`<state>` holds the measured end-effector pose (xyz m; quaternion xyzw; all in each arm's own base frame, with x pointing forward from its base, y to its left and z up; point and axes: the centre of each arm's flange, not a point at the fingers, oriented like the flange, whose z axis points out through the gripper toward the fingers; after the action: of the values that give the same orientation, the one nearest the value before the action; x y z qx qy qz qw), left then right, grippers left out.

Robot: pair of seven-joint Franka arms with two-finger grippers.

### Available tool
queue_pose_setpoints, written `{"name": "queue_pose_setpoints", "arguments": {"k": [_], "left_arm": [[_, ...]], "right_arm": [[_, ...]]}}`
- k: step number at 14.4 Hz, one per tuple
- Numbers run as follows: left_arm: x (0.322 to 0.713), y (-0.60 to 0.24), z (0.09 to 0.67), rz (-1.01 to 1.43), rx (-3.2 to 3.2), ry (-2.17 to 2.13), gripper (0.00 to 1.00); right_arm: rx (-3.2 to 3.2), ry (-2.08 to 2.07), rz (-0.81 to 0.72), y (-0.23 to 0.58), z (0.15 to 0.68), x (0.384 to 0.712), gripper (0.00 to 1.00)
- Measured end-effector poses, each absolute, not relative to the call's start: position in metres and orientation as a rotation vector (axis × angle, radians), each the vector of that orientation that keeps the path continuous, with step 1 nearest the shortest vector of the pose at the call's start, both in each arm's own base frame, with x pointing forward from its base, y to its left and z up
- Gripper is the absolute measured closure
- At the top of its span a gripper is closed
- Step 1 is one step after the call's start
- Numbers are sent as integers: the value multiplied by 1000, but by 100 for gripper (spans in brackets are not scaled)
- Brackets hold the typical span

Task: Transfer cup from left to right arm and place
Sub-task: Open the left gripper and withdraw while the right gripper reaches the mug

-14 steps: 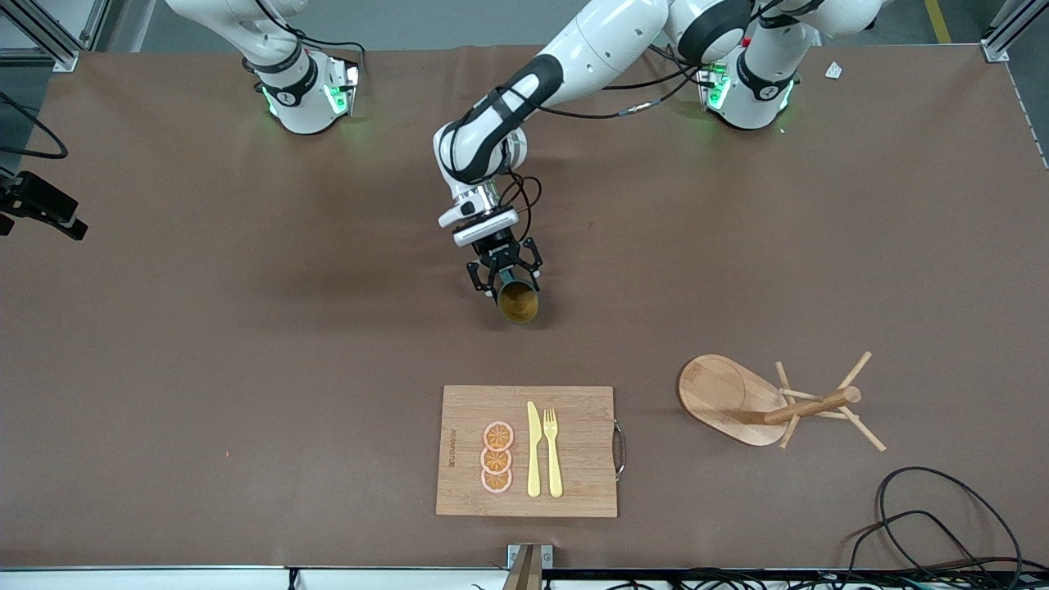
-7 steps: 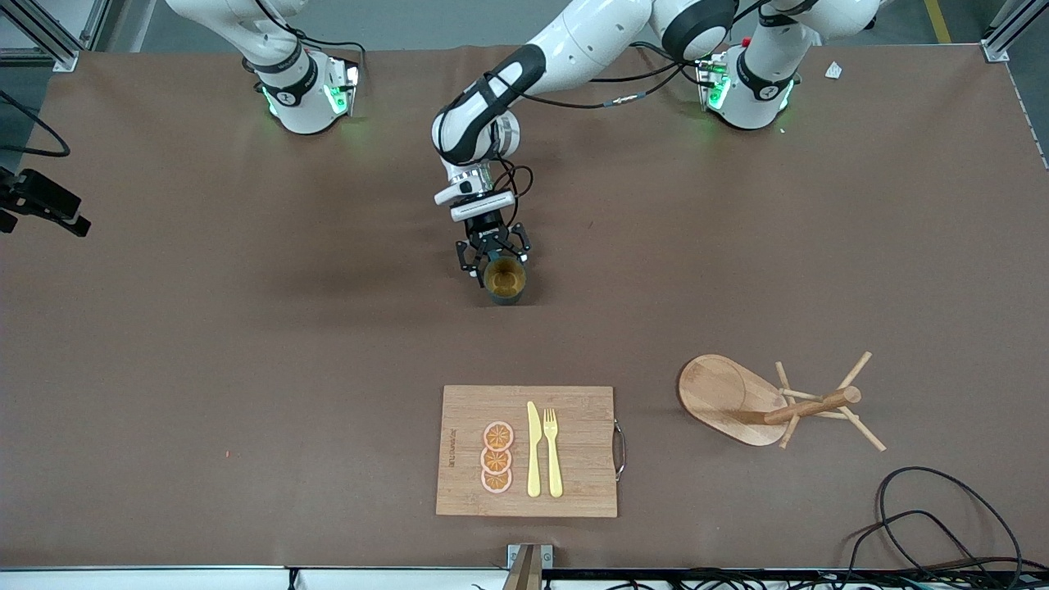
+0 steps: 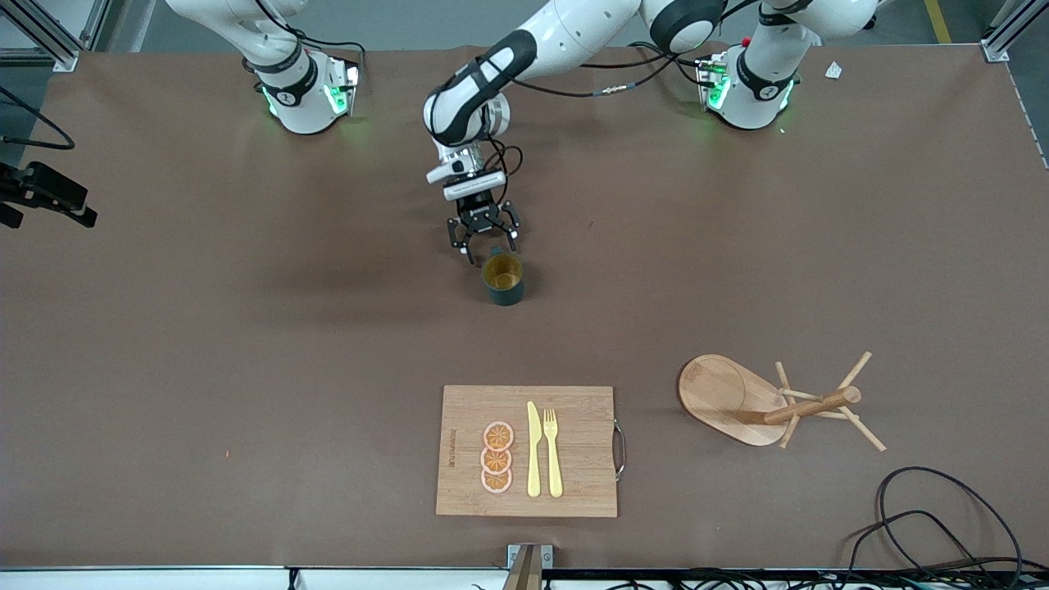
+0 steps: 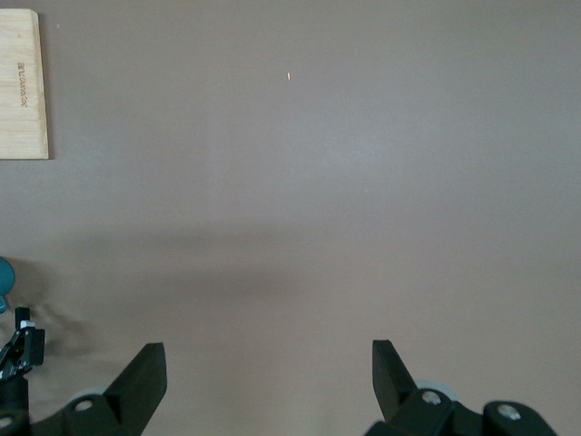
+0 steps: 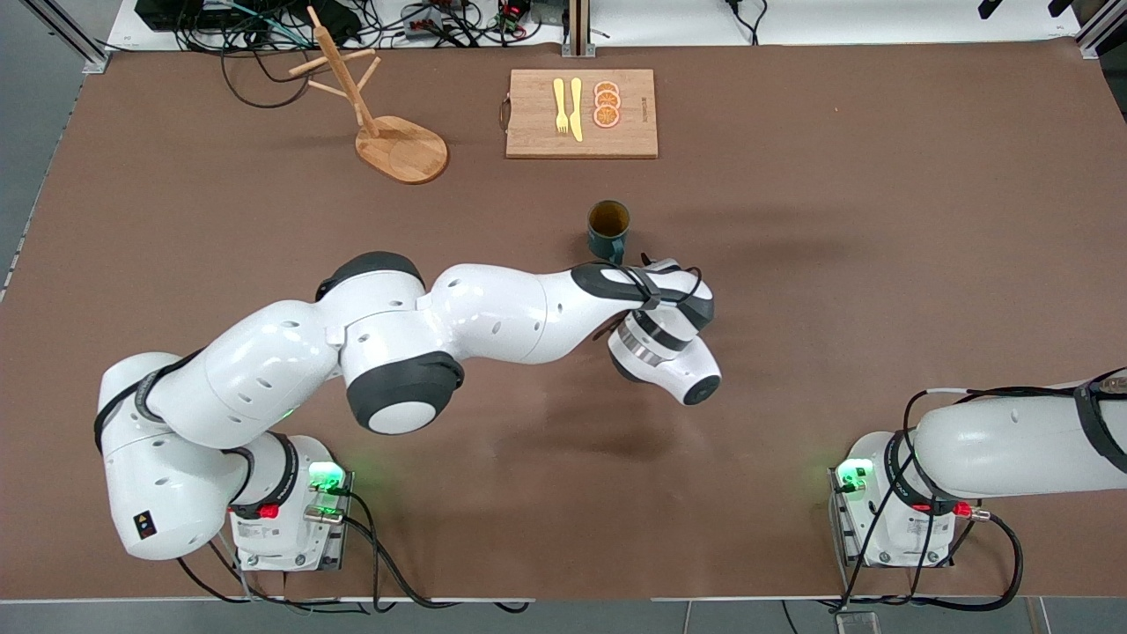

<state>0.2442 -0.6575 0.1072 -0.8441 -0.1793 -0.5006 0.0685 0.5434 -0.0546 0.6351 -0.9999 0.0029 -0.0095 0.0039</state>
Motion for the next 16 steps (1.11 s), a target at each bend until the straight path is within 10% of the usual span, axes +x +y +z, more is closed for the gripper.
{"name": "queue_pose_setpoints", "arguments": {"k": [8, 16], "left_arm": [[256, -670, 332, -1076, -2671, -686, 0], [483, -445, 581, -550, -2870, -828, 0]], "right_arm": [[-3131, 90, -2, -55, 633, 542, 0], [-3130, 101, 37, -54, 627, 543, 0]]}}
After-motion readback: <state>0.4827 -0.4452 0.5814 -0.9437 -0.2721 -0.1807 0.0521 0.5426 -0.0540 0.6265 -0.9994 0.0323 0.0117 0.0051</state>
